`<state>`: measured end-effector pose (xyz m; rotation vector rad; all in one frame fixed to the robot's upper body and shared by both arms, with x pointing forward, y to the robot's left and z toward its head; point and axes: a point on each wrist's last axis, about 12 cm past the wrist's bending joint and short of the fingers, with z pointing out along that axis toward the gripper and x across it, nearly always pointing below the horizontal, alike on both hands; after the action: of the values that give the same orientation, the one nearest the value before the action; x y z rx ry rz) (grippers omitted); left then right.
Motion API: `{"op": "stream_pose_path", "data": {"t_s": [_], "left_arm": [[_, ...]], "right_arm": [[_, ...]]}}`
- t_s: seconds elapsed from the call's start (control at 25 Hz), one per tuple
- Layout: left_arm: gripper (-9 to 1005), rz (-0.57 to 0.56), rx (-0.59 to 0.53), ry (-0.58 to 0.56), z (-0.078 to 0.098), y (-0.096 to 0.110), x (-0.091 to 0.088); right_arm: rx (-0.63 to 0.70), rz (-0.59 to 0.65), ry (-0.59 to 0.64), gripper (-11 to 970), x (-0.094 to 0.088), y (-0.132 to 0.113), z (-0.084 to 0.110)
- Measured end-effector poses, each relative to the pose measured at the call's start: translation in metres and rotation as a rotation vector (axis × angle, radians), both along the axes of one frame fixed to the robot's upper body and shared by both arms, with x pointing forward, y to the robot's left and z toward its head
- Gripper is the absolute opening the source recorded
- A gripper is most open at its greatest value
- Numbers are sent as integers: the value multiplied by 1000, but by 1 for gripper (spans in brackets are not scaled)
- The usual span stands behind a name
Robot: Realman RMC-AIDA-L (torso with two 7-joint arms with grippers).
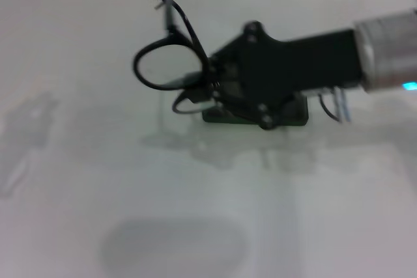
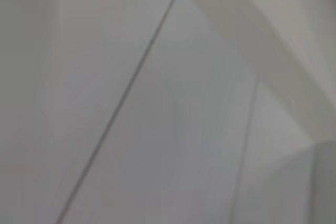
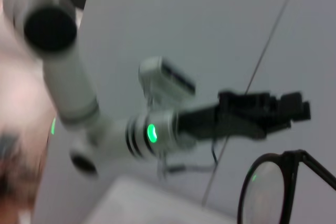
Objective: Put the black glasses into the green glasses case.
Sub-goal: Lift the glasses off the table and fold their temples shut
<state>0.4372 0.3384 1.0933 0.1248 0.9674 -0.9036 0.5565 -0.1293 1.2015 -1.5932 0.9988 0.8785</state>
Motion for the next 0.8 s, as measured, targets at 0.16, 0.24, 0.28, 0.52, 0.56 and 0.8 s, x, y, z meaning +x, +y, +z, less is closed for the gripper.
{"op": "stream_pose_path", "data": {"t_s": [0.16, 0.24, 0.28, 0.52, 0.56, 0.8], "left_arm": [[218, -188, 25, -39, 15, -20, 24], [218, -281, 55, -58, 22, -33, 36], [215, -328, 72, -71, 26, -41, 41], [195, -518, 155, -109, 40, -79, 68], [192, -545, 173, -106, 40, -84, 70], [180, -653, 271, -90, 37, -103, 74]], "right_arm": [[157, -1, 106, 88, -21, -34, -22], [198, 1, 154, 88, -29, -46, -33], [214, 6, 183, 88, -32, -51, -39], [293, 60, 267, 87, -37, -67, -50], [307, 66, 272, 87, -37, -69, -50], [360, 132, 286, 88, -35, -78, -41]]}}
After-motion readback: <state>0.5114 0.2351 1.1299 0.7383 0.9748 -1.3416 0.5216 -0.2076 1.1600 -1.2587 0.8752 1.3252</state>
